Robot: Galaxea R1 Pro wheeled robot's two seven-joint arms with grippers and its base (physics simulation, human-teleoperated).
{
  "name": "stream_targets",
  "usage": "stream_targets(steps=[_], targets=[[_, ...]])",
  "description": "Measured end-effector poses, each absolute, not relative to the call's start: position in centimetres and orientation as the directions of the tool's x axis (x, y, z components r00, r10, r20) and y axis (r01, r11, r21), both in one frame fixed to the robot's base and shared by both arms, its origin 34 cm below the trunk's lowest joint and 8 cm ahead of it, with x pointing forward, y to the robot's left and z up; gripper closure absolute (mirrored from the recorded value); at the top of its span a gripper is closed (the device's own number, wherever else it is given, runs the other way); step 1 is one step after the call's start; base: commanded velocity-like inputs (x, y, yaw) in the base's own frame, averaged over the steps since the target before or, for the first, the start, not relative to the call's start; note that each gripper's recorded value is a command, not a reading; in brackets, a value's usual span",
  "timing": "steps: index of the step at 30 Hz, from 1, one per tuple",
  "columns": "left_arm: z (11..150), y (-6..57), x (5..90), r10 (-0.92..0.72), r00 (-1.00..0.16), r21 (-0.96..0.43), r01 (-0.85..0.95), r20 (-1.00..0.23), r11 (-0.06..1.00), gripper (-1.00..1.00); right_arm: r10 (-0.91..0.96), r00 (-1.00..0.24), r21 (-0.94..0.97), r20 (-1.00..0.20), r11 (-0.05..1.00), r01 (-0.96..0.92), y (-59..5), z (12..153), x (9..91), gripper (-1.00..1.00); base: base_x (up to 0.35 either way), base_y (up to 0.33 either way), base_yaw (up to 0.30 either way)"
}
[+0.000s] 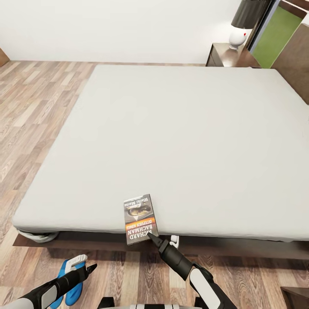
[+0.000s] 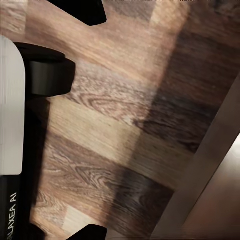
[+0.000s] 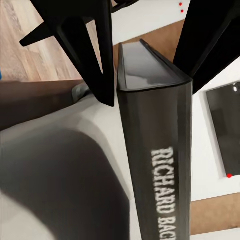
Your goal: In the bedroom, move the book from the bed onto either nightstand, and place the two sandals side by side next to the bed.
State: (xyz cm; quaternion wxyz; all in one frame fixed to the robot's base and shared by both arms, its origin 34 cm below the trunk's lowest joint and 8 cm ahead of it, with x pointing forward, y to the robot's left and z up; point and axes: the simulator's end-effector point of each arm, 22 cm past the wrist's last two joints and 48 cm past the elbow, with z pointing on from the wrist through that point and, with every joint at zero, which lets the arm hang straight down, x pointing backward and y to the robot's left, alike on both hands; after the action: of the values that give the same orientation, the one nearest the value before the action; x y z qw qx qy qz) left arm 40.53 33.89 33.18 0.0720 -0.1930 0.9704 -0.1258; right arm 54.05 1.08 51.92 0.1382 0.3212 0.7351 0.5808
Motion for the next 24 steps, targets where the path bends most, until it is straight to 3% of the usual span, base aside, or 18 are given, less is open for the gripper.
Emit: stream_targets(steps=[24], targets=[[37.4, 33.9, 40.8, -0.393, -0.915, -0.271, -0.357, -0.091, 0.894, -1.00, 0.632, -0.756, 0.942, 0.171, 0.120, 0.314, 1.1, 56.1, 54.3, 1.00, 0.000, 0.000, 0.000]])
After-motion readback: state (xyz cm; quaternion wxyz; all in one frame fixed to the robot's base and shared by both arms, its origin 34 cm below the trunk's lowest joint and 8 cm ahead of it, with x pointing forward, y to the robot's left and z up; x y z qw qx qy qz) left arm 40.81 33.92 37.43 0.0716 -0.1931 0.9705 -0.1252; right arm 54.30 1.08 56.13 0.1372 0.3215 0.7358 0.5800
